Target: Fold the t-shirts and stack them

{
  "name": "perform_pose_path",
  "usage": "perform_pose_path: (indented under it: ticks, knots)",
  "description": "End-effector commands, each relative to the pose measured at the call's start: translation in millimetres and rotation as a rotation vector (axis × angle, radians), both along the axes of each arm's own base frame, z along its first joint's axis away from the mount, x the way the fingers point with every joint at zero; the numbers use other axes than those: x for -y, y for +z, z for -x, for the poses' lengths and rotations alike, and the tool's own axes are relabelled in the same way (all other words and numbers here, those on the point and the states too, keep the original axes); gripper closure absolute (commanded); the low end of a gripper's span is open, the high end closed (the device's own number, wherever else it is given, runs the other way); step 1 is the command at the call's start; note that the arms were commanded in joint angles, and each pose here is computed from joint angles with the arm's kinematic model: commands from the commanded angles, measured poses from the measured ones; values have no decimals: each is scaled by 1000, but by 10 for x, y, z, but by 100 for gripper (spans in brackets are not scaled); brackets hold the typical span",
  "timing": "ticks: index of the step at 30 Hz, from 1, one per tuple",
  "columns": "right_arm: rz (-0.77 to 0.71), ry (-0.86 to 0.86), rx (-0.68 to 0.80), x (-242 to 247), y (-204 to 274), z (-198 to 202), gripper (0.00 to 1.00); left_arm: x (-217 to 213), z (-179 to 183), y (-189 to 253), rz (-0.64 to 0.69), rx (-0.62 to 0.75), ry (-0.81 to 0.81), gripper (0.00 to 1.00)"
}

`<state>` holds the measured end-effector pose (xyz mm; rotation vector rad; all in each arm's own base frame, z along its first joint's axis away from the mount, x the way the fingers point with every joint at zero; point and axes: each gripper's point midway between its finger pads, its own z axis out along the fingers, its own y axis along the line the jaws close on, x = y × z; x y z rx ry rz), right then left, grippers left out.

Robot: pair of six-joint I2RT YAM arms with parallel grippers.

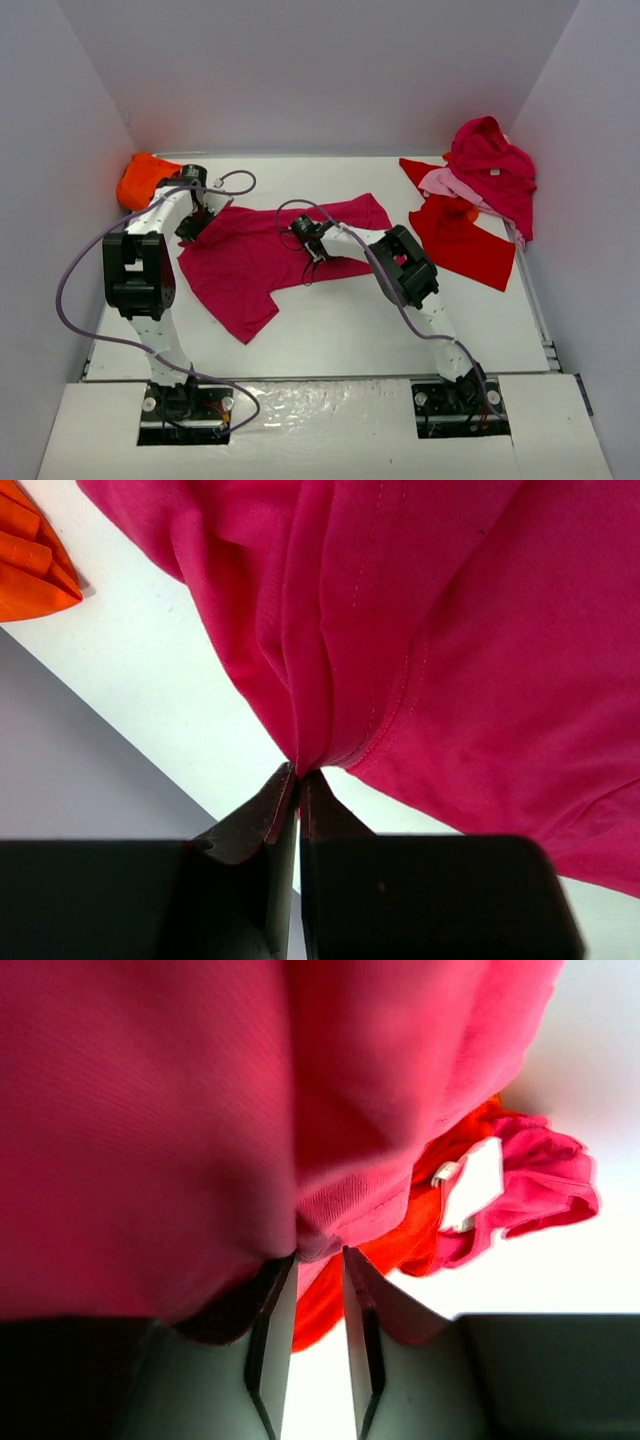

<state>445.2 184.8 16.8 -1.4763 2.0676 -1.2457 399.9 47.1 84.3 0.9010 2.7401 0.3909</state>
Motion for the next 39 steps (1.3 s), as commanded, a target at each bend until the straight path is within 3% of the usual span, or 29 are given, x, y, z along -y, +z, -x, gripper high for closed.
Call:
perform_pose_path:
  ticks: [1, 9, 15, 21, 30, 39]
  knots:
    - [0, -6, -56, 49, -370, 81, 99, -36, -35, 347, -19, 101, -4, 100]
    - [-13, -46, 23, 136, -139, -86, 100, -58, -109, 419, -31, 136, 7, 100]
    - [-67, -112, 189, 251, 566, -282, 100, -64, -139, 545, -31, 178, 19, 100]
    - [-113, -125, 298, 281, 1138, -79, 100, -97, -117, 650, -46, 206, 24, 100]
    - [-62, -113, 230, 436, 932, 201, 100, -87, -161, 668, -42, 213, 32, 100]
    - [-61, -82, 124, 306, 405, 288, 100, -122, -114, 629, -63, 203, 30, 100]
